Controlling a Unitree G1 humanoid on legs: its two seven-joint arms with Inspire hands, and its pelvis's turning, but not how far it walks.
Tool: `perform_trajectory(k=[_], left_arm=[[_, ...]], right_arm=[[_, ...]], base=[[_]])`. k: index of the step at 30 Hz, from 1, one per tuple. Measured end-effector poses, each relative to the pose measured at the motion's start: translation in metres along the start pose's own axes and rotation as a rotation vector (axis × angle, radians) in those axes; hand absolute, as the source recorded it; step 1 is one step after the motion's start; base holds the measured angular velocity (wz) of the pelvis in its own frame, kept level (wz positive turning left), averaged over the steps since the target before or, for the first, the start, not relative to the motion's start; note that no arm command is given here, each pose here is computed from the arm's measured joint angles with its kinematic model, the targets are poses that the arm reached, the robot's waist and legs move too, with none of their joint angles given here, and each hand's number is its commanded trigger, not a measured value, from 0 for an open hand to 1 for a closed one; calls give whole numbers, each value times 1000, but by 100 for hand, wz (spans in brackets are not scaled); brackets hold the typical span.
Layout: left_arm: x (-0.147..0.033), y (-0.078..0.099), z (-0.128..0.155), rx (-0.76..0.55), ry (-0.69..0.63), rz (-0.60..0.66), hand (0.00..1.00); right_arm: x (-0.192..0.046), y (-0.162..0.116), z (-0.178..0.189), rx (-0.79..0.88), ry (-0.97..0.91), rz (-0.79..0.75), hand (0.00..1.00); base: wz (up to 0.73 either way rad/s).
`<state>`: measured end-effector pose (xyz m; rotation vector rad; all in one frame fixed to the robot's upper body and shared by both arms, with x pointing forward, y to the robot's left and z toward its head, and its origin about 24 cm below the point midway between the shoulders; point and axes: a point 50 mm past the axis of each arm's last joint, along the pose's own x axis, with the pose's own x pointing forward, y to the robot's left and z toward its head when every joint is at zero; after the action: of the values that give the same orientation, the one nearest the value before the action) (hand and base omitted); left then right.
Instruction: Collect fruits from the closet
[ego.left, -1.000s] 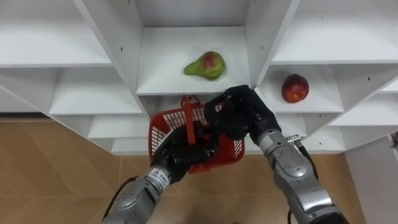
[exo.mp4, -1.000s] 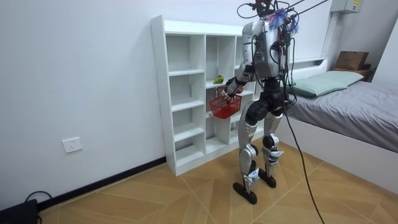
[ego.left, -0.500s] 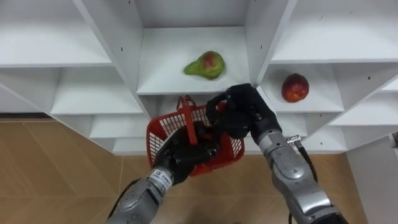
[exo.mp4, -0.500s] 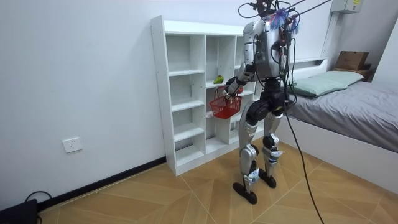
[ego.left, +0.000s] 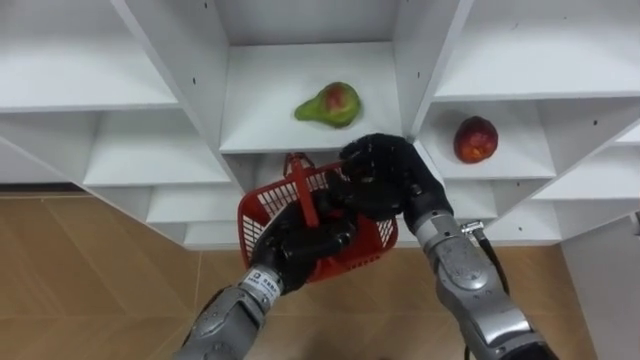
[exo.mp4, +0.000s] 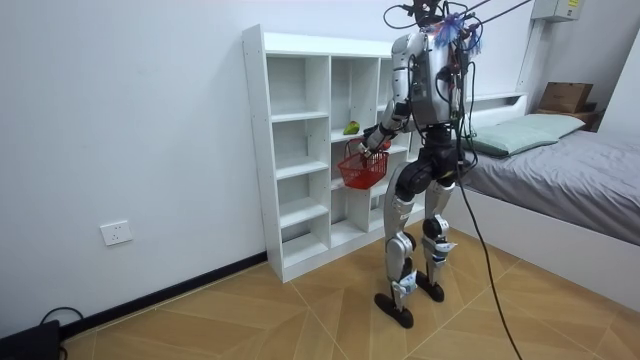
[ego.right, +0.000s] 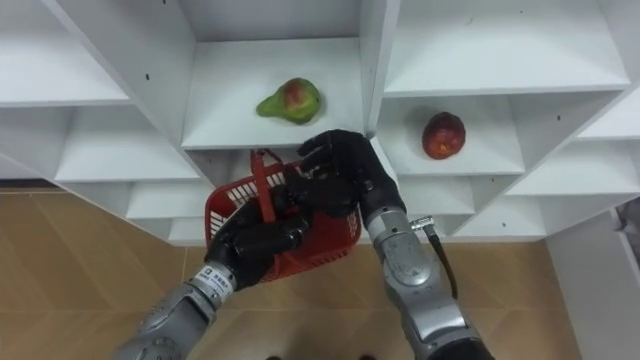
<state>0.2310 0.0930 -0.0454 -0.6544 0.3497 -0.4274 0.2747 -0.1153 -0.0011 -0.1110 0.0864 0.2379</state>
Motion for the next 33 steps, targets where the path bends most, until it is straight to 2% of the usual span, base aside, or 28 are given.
perform_trajectory(k=[9,33], left_arm=[[0,-2,-2,-58,-6,-3,100],[-1,-2,-5,-35,10,9,100]], right_arm=[[0,2,0,32,4,7,0],[-2,2,-9,86,31,14,0]], base=[[0],[0]])
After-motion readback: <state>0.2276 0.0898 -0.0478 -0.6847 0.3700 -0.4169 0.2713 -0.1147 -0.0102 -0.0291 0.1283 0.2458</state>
